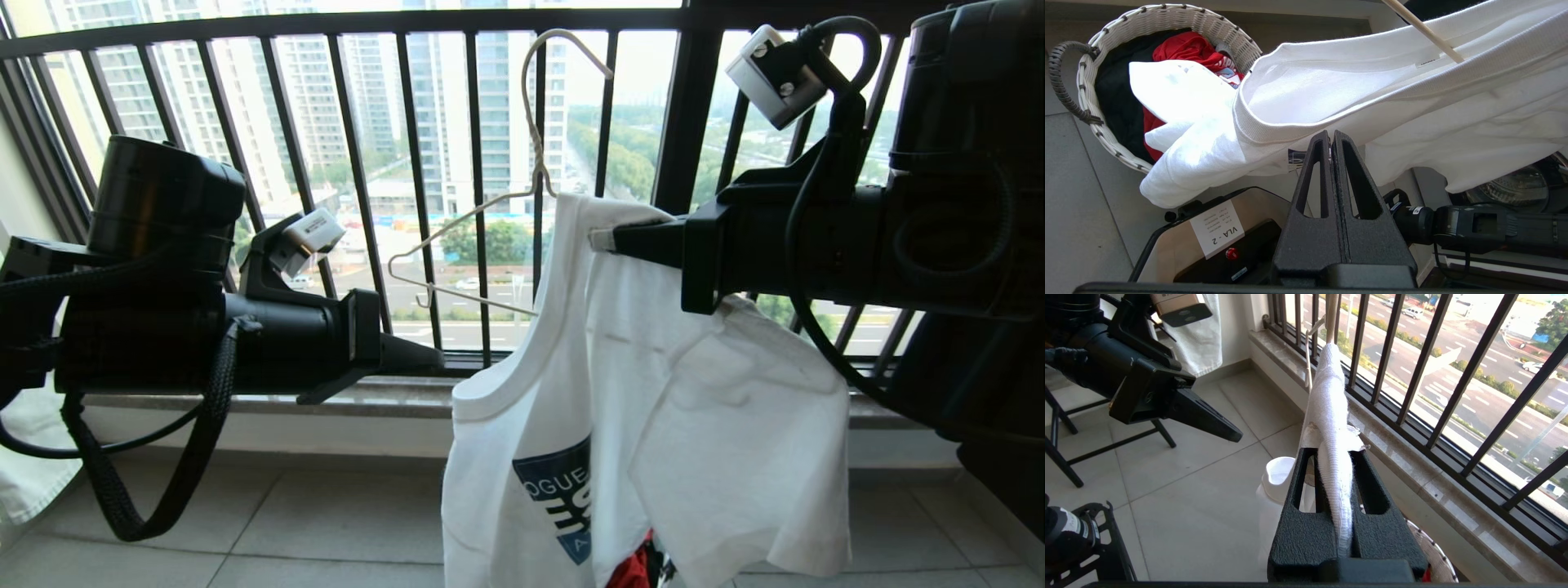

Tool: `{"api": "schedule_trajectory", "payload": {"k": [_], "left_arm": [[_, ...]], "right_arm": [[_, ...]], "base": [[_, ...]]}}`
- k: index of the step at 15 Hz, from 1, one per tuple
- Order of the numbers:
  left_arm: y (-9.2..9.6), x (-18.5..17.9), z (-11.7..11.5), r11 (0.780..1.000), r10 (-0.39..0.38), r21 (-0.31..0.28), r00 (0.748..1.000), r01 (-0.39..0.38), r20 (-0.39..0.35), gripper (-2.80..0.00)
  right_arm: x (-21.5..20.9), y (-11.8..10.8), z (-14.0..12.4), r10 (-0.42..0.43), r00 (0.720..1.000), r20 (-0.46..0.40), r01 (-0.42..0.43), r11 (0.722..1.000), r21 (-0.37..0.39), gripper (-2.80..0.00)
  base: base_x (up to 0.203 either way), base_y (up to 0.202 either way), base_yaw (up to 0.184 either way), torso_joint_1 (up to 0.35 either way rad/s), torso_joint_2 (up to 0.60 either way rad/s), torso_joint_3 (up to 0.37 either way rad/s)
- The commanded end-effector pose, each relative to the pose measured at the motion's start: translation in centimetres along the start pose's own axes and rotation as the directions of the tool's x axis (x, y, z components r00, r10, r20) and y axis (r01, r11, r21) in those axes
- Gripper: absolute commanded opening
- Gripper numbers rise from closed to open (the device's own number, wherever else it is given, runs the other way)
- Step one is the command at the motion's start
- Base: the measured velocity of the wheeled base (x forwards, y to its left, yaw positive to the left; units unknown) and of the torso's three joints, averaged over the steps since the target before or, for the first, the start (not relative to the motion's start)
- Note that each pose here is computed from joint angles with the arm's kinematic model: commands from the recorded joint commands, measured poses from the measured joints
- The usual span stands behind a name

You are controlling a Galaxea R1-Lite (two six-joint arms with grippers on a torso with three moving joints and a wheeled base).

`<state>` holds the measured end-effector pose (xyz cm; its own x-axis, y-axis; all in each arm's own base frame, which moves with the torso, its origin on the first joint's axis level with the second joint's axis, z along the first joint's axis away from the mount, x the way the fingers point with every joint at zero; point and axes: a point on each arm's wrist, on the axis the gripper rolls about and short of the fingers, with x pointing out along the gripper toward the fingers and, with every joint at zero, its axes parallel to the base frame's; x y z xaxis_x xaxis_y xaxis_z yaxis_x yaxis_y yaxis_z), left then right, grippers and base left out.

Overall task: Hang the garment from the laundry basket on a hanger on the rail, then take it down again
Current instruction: Hang the clothes on the clothes rack

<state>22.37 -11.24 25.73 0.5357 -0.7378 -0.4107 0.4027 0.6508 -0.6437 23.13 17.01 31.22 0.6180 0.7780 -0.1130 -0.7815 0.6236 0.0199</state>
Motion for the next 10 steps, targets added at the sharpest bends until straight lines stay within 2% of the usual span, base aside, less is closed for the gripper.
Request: {"api": "schedule_trajectory", "payload": {"k": [1,6,10], "left_arm": [[0.4,0.5,-0.2,1.000,0.006,-0.011,1.000,-0.006,-0.018,-2.80],[1.2,1.8,-0.2,0.998,0.056,-0.024,0.998,-0.057,-0.026,-2.80],[1.2,1.9,-0.1,0.999,0.050,-0.019,0.999,-0.051,-0.014,-2.80]], "right_arm": [[-0.5,0.3,0.4,0.007,1.000,0.017,-0.007,1.000,-0.003,-2.80],[-1.3,0.8,0.8,0.020,0.999,0.032,-0.020,1.000,-0.007,-2.80],[-1.0,1.3,0.5,0.039,0.999,0.023,-0.039,0.999,-0.008,-2.80]], "base": [[0.000,0.000,0.000,0.000,0.00,0.000],[0.000,0.000,0.000,0.000,0.00,0.000],[0.000,0.000,0.000,0.000,0.00,0.000]]}}
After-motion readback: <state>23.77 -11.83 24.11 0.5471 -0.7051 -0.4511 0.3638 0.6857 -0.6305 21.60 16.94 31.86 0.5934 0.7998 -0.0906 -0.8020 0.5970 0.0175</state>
